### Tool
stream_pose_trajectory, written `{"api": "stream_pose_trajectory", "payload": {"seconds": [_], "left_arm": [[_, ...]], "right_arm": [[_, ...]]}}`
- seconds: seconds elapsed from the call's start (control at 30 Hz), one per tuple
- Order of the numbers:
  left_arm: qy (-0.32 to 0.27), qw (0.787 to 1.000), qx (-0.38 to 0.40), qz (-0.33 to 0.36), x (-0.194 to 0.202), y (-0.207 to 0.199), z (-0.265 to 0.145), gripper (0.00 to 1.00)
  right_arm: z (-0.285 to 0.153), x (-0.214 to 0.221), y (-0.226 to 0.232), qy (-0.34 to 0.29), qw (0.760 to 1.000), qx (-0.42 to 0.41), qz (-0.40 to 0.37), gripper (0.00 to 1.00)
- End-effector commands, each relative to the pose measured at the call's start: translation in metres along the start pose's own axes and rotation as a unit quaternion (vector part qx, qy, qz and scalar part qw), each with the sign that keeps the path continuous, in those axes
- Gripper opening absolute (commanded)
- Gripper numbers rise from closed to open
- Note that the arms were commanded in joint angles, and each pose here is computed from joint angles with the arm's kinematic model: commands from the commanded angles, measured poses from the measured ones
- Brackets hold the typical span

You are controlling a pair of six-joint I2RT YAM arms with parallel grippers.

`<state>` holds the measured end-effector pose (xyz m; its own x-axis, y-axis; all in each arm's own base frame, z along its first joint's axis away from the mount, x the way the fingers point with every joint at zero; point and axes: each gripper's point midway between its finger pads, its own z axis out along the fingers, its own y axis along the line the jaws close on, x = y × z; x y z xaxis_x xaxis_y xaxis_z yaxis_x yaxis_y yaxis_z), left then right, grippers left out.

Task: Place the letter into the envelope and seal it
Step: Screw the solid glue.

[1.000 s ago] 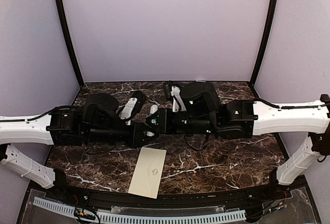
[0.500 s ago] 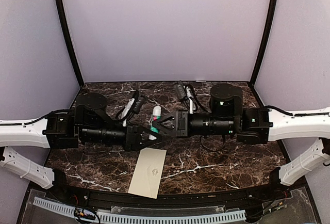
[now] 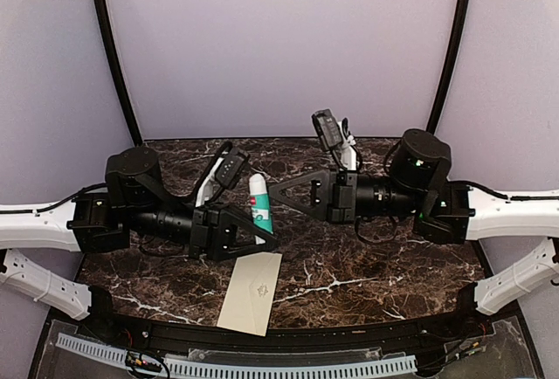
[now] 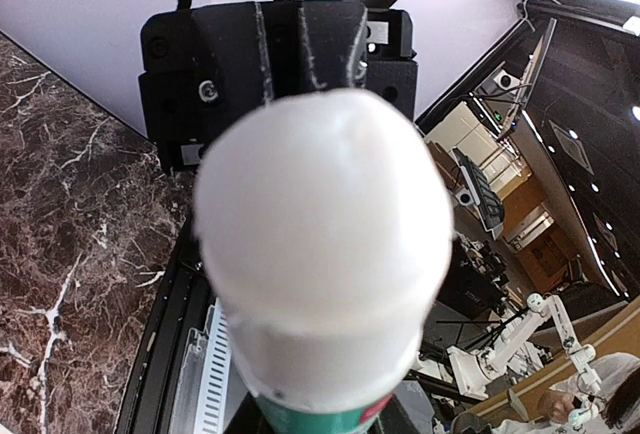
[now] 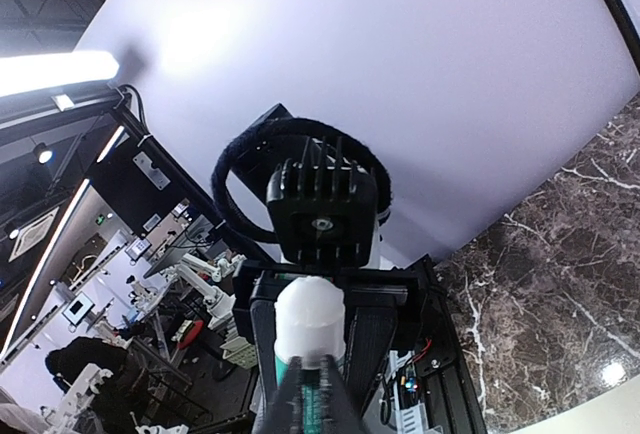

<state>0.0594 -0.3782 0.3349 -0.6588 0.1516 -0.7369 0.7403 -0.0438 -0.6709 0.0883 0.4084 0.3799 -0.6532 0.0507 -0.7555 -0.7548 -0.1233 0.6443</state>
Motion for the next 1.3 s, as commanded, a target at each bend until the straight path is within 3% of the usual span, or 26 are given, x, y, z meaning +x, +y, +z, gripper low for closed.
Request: {"api": "stream_pose_trajectory", "payload": {"seconds": [0.0, 0.07, 0.13, 0.23, 0.57, 0.77, 0.87, 1.03, 1.1, 1.13, 1.2, 1.27], "left_arm": [[-0.030, 0.999, -0.021, 0.028, -0.012, -0.001, -0.009, 0.00], [-0.048, 0.997, -0.063, 0.025, -0.016, 0.012, -0.014, 0.00], [-0.059, 0.991, -0.118, 0.015, -0.019, 0.030, -0.020, 0.00], [-0.054, 0.979, -0.196, -0.003, -0.015, 0.058, -0.027, 0.00], [-0.020, 0.973, -0.229, -0.013, -0.004, 0.077, -0.018, 0.00], [-0.019, 0.973, -0.228, -0.013, -0.004, 0.078, -0.016, 0.00], [-0.012, 0.975, -0.222, -0.015, -0.001, 0.077, -0.014, 0.00], [0.006, 0.976, -0.217, -0.019, 0.006, 0.079, -0.008, 0.02], [0.005, 0.975, -0.221, -0.019, 0.006, 0.081, -0.009, 0.15], [0.002, 0.974, -0.225, -0.019, 0.005, 0.082, -0.011, 0.29], [-0.005, 0.973, -0.228, -0.016, 0.004, 0.082, -0.014, 0.46], [-0.011, 0.973, -0.231, -0.014, 0.003, 0.082, -0.017, 0.55]], "right_arm": [[-0.010, -0.008, -0.002, -0.023, 0.999, 0.022, -0.008, 0.17], [-0.013, -0.009, -0.013, -0.025, 0.998, 0.060, -0.009, 0.34], [-0.013, -0.008, -0.023, -0.020, 0.995, 0.100, -0.015, 0.44], [-0.010, -0.006, -0.035, -0.019, 0.989, 0.143, -0.016, 0.53], [0.012, 0.006, -0.074, 0.014, 0.964, 0.265, -0.021, 0.55], [0.021, 0.013, -0.087, 0.027, 0.957, 0.290, -0.014, 0.55], [0.027, 0.014, -0.085, 0.025, 0.960, 0.278, -0.009, 0.49], [0.034, 0.014, -0.083, 0.018, 0.965, 0.260, 0.006, 0.12], [0.033, 0.012, -0.084, 0.010, 0.964, 0.266, 0.013, 0.00], [0.031, 0.010, -0.085, 0.003, 0.962, 0.272, 0.017, 0.00], [0.024, 0.006, -0.090, -0.010, 0.957, 0.290, 0.027, 0.00], [0.020, 0.002, -0.091, -0.022, 0.953, 0.301, 0.034, 0.00]]}}
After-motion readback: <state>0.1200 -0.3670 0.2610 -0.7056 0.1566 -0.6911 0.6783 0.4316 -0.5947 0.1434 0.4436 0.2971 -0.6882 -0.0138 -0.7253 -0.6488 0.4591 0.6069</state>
